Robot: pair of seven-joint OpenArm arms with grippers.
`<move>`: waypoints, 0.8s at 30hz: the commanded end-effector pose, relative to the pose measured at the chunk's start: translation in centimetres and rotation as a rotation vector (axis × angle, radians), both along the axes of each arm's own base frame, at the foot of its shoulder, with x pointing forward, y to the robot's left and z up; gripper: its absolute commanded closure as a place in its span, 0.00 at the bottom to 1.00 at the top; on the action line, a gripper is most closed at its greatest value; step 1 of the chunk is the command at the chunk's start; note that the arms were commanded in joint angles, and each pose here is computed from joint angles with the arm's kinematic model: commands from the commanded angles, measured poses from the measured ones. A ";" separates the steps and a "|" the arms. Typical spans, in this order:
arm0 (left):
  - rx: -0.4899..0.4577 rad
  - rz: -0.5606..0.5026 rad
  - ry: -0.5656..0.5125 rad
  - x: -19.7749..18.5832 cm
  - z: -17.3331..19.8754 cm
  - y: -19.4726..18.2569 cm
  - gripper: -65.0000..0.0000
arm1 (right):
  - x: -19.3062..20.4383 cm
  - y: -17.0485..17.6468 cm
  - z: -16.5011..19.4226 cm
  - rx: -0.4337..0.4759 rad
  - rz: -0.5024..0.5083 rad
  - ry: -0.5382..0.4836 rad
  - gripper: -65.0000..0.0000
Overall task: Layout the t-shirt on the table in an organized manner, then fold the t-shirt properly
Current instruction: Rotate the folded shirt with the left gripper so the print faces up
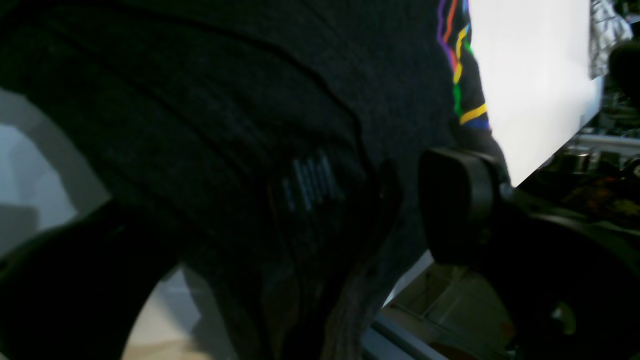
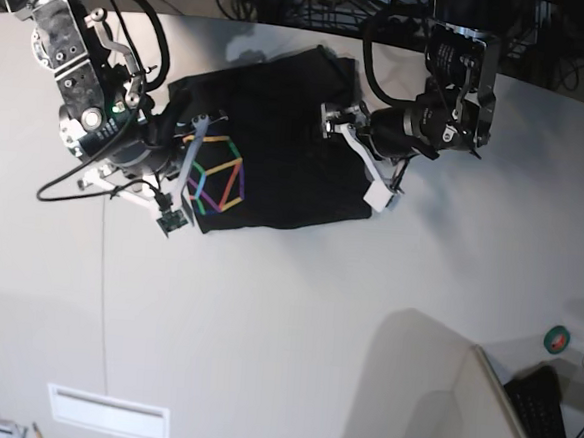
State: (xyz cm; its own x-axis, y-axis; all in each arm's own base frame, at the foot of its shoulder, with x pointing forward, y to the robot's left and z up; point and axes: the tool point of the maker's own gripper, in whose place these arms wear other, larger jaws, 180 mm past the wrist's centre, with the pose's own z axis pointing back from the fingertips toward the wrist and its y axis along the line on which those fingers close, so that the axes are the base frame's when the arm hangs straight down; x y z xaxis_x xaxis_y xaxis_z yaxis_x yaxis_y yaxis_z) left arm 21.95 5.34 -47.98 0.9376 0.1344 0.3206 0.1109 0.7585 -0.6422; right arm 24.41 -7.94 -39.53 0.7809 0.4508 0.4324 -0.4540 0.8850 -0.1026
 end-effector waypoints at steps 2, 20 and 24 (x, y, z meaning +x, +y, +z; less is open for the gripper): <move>0.061 -0.022 0.068 -1.2 -1.5 0.7 0.27 | 1.3 -1.2 0.9 0.008 -0.041 -0.069 1.00; 0.611 -0.879 -0.188 9.6 2.0 0.7 1.00 | 1.5 -17.4 -2.8 -0.057 -0.524 -0.145 1.00; 0.709 -1.103 -0.347 11.6 3.9 -2.8 1.00 | 0.4 -18.7 -3.0 -0.071 -0.559 -0.135 1.00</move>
State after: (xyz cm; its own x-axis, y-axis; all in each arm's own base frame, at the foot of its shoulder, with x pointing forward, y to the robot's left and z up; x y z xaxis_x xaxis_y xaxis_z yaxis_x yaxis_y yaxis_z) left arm 32.71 4.12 -45.30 0.3320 -0.9222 0.1981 0.9391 0.3429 0.0229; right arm 23.84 -26.10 -43.61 0.8702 0.0038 0.4928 0.0984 0.9785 -0.1814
